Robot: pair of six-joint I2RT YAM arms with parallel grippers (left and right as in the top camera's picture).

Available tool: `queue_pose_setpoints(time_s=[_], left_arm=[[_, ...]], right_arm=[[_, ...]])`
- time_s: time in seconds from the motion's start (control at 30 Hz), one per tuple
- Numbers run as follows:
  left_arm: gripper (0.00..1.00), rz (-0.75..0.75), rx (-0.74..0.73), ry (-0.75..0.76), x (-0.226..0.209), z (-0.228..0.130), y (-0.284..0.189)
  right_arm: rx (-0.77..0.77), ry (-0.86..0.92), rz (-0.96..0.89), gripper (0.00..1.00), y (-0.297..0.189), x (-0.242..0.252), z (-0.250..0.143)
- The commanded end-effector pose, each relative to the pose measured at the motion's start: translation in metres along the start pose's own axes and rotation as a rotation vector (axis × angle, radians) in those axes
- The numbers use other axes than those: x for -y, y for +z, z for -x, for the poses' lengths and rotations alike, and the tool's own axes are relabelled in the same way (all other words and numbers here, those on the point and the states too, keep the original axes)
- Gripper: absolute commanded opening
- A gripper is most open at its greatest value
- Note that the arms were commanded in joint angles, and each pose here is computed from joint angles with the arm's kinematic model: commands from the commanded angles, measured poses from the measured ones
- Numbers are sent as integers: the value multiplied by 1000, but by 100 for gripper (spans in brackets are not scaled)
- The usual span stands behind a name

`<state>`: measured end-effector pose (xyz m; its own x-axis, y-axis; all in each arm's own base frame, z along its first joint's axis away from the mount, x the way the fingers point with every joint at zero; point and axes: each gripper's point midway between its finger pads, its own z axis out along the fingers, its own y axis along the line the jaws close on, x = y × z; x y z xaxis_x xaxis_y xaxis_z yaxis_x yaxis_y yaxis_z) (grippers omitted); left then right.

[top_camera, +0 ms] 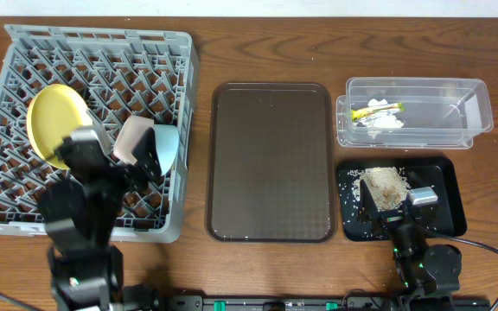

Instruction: Sort waste into correct bins and load items into the dishwasher

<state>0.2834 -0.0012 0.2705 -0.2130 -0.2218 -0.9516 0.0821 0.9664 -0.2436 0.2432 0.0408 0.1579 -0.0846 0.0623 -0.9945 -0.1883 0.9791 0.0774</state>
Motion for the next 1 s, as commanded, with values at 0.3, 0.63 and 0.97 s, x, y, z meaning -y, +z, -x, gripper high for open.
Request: queue_pose_setpoints(time_s=[0.3, 0.63, 0.97], left_arm=[[94, 63, 173, 101, 0, -28, -35], [94, 47, 205, 142, -4, -65, -36], [95, 57, 142, 133, -19, -114, -15]], right_arm=[[-3, -4, -10, 99, 0, 2, -1], [-3, -4, -10, 99, 0, 2, -1], [-3, -4, -9, 99, 0, 2, -1]])
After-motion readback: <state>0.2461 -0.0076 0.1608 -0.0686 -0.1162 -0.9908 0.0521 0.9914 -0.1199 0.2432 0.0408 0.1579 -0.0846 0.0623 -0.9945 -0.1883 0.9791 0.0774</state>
